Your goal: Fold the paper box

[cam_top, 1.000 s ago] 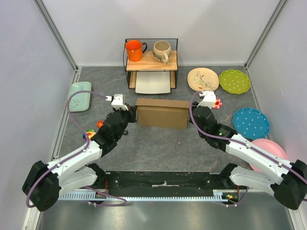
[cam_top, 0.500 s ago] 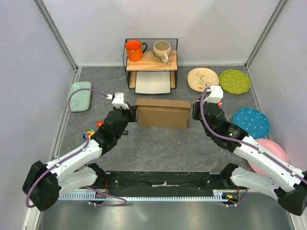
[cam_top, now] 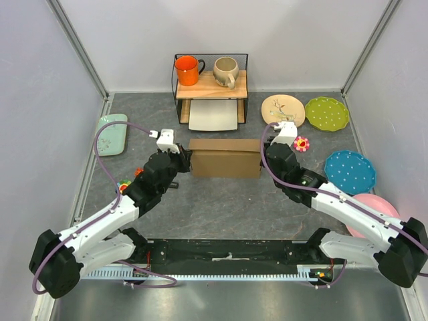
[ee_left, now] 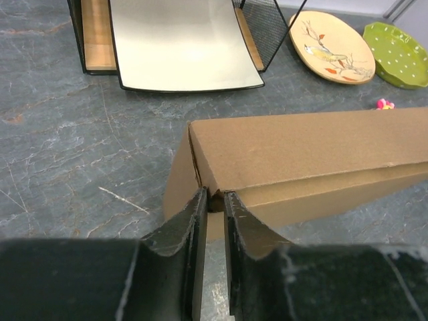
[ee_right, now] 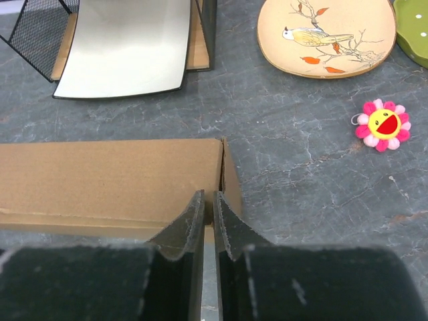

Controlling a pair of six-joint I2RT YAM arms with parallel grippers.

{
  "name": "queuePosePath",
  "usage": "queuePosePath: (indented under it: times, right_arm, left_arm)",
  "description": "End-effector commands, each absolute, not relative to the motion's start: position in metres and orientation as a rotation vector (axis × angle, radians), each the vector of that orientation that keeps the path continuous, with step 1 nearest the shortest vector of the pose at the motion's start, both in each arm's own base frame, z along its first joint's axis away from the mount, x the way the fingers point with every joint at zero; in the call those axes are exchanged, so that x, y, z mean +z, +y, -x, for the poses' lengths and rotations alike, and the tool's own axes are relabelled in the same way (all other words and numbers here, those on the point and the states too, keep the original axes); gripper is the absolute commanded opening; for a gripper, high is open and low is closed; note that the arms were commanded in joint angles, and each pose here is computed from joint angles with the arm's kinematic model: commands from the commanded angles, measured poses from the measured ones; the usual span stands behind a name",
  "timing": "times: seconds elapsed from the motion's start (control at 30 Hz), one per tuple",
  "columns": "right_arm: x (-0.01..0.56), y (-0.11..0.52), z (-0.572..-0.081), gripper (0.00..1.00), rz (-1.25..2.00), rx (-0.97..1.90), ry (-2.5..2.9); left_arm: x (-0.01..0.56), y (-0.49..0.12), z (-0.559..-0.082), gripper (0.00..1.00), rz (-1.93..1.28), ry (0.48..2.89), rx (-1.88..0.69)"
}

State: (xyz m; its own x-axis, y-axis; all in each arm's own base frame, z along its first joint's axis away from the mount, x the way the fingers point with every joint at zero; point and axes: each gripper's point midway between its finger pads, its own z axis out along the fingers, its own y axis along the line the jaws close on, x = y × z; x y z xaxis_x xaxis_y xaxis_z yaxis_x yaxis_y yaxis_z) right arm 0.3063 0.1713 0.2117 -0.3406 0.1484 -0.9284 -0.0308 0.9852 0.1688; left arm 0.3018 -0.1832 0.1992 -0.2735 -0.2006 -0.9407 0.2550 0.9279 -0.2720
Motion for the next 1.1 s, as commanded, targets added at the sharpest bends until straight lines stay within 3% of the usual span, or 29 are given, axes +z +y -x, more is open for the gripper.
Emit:
queuePosePath:
  times: [0.0, 0.3, 0.63, 0.77, 0.93, 1.07]
  right_arm:
    - [0.168, 0.161, -0.295, 0.13, -0.057, 0.098, 2.014]
    - [0.176, 0.161, -0.301, 0.18, -0.064, 0.076, 2.006]
    - [0.178, 0.162, -0.303, 0.20, -0.061, 0.074, 2.010]
    - [0.175, 0.163, -0.301, 0.19, -0.059, 0.084, 2.019]
    - [0.172, 0.161, -0.298, 0.19, -0.057, 0.090, 2.021]
    - [0.172, 0.163, -0.296, 0.19, -0.050, 0.107, 2.024]
  left_arm:
    - [0.160, -0.172, -0.281, 0.24, -0.177, 1.981, -0.324]
    - [0.219, -0.175, -0.262, 0.24, -0.260, 1.936, -0.412]
    - [0.315, -0.187, -0.268, 0.23, -0.105, 1.648, -0.631]
    - [0.323, -0.201, -0.286, 0.16, -0.063, 1.595, -0.678]
    - [0.254, -0.220, -0.304, 0.04, -0.046, 1.778, -0.670]
    - [0.188, -0.212, -0.298, 0.02, 0.011, 1.920, -0.624]
